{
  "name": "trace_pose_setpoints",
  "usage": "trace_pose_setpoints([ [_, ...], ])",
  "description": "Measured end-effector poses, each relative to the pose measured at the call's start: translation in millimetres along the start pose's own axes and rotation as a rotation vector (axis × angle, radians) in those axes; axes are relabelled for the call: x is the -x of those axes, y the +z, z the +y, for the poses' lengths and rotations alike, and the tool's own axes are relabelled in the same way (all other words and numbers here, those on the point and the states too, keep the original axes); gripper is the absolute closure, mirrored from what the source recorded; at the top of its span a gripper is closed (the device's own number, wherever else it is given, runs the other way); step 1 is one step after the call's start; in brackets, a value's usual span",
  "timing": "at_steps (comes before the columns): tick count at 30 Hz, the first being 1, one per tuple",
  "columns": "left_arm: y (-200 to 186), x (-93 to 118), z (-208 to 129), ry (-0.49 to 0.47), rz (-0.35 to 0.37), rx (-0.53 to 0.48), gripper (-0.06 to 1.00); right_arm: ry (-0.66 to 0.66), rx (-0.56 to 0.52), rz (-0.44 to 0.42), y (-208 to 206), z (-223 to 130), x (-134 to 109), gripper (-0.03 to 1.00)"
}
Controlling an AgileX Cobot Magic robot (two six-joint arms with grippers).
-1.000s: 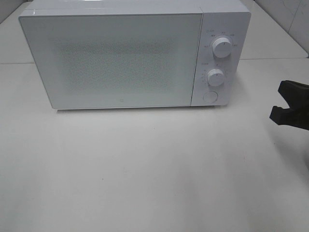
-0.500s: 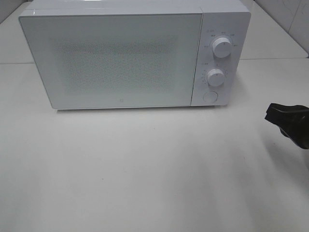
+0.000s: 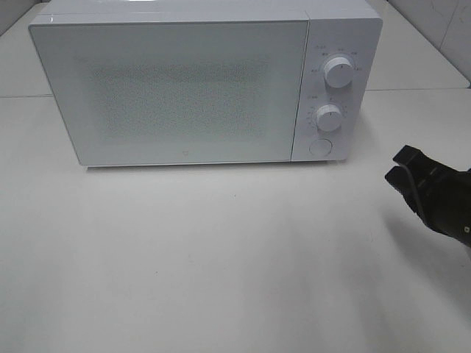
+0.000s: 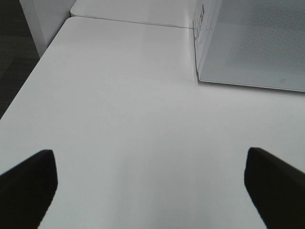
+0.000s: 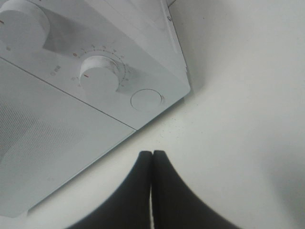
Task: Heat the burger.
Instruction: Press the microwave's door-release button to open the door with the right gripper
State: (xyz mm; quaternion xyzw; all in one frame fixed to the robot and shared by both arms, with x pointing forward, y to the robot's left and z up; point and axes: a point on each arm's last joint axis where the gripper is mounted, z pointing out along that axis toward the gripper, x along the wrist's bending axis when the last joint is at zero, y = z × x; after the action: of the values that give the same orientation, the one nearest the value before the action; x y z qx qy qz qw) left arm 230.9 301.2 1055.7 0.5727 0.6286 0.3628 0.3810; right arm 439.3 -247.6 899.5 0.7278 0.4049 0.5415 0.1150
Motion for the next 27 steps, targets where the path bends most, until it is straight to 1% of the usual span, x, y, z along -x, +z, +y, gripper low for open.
trace_pose_setpoints([
  [3,0.0,0.0,0.0,0.000,0.000,0.000,-0.04,0.029,0.002,0.003,5.0,-1.2,-5.6,0.94],
  [5,0.0,0.0,0.0,0.000,0.000,0.000,-0.04,0.094,-0.004,0.009,14.5,-4.9,-13.3,0.94],
  [6,0.0,0.0,0.0,0.000,0.000,0.000,-0.04,0.094,-0.004,0.009,14.5,-4.9,-13.3,0.94],
  [7,0.0,0.0,0.0,0.000,0.000,0.000,-0.04,0.148,-0.012,0.014,21.9,-7.7,-17.3,0.94],
  [8,0.0,0.0,0.0,0.000,0.000,0.000,-0.04,0.174,-0.018,0.016,25.6,-9.5,-19.0,0.94],
  [9,0.0,0.0,0.0,0.000,0.000,0.000,-0.04,0.174,-0.018,0.016,25.6,-9.5,-19.0,0.94],
  [10,0.0,0.0,0.0,0.000,0.000,0.000,-0.04,0.244,-0.032,0.017,31.9,-12.6,-21.3,0.94],
  [12,0.0,0.0,0.0,0.000,0.000,0.000,-0.04,0.269,-0.037,0.016,34.8,-13.9,-22.1,0.94],
  [13,0.0,0.0,0.0,0.000,0.000,0.000,-0.04,0.322,-0.040,0.016,41.7,-14.0,-23.8,0.94],
  [14,0.0,0.0,0.0,0.000,0.000,0.000,-0.04,0.347,-0.036,0.014,45.5,-13.6,-24.3,0.94],
  [15,0.0,0.0,0.0,0.000,0.000,0.000,-0.04,0.347,-0.036,0.014,45.5,-13.6,-24.3,0.94],
  [16,0.0,0.0,0.0,0.000,0.000,0.000,-0.04,0.389,-0.035,0.002,52.2,-14.0,-23.6,0.94],
  [17,0.0,0.0,0.0,0.000,0.000,0.000,-0.04,0.389,-0.035,0.002,52.2,-14.0,-23.6,0.94],
  [19,0.0,0.0,0.0,0.000,0.000,0.000,-0.04,0.453,-0.039,-0.030,62.2,-15.2,-21.8,0.94],
  [20,0.0,0.0,0.0,0.000,0.000,0.000,-0.04,0.453,-0.039,-0.030,62.2,-15.2,-21.8,0.94],
  [21,0.0,0.0,0.0,0.000,0.000,0.000,-0.04,0.485,-0.041,-0.051,69.1,-16.0,-20.5,0.94],
  [27,0.0,0.0,0.0,0.000,0.000,0.000,-0.04,0.542,-0.028,-0.099,86.8,-16.8,-17.3,0.94],
])
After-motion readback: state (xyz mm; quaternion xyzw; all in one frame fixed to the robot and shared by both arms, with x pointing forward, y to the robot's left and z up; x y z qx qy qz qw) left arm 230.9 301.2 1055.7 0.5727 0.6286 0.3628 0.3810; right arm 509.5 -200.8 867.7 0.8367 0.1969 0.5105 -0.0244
